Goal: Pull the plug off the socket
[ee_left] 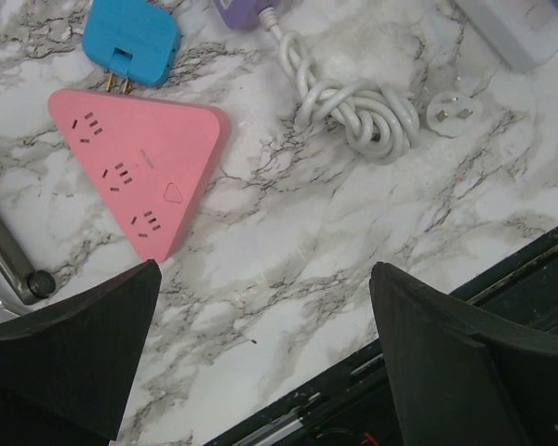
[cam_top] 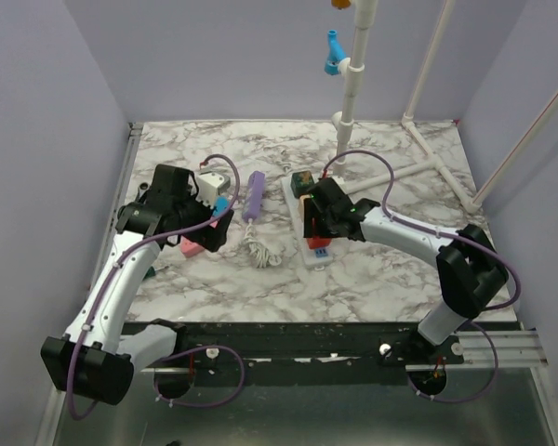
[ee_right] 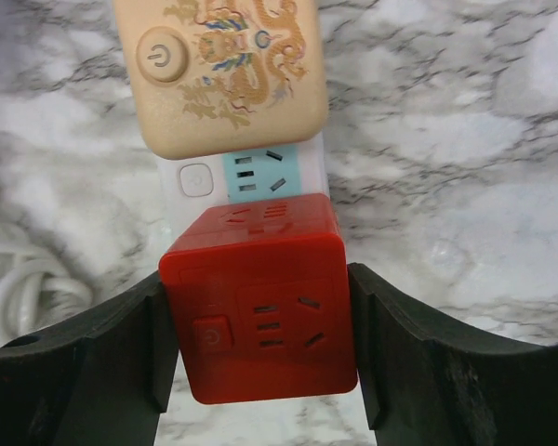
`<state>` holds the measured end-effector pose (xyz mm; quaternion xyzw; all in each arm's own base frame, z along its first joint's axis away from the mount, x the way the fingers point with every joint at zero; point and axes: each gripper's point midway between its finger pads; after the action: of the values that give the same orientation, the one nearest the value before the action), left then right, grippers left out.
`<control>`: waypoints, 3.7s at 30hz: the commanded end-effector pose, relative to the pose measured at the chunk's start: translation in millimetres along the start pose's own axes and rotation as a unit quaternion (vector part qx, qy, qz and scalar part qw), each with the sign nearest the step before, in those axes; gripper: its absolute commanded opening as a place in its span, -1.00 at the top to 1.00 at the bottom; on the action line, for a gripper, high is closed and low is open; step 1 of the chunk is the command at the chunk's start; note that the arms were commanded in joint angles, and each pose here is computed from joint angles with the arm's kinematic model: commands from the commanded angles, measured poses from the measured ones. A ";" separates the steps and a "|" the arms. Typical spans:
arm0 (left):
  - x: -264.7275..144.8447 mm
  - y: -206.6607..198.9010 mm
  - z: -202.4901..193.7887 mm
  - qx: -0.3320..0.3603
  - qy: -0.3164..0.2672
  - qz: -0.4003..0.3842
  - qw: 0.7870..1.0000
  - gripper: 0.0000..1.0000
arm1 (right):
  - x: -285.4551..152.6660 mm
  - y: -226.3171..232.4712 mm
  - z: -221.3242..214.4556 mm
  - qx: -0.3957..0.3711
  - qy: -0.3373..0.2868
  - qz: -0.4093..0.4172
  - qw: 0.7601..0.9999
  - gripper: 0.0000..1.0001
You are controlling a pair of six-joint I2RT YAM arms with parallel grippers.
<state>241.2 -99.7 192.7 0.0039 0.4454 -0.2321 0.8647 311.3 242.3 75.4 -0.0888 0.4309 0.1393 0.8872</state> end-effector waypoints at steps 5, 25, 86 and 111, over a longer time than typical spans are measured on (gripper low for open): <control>-16.0 -13.6 27.6 -0.078 -0.048 -0.041 0.995 -0.97 | -77.4 55.4 71.3 0.109 -0.060 0.151 0.981 0.99; -5.9 -82.1 -7.8 -0.110 0.015 -0.228 0.967 -0.97 | -109.9 130.0 80.5 0.214 -0.116 0.328 0.913 0.99; 63.3 -46.0 -44.6 -0.220 0.135 -0.163 0.952 1.00 | -92.0 174.8 85.5 0.232 -0.185 0.215 0.931 0.99; 70.6 9.3 -41.4 -0.197 0.107 -0.006 0.975 1.00 | -91.6 110.9 33.7 0.266 -0.132 0.208 0.932 0.99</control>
<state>217.3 -166.4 128.7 -0.2397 0.6044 -0.2507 0.7172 236.2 361.1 146.4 0.2584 0.3742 0.2194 0.8632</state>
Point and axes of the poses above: each gripper's point midway between its finger pads, its own x axis out along the fingers, its own y axis along the line the jaws close on, z = x × y, and after that the axes turned 15 degrees about -x, right-handed
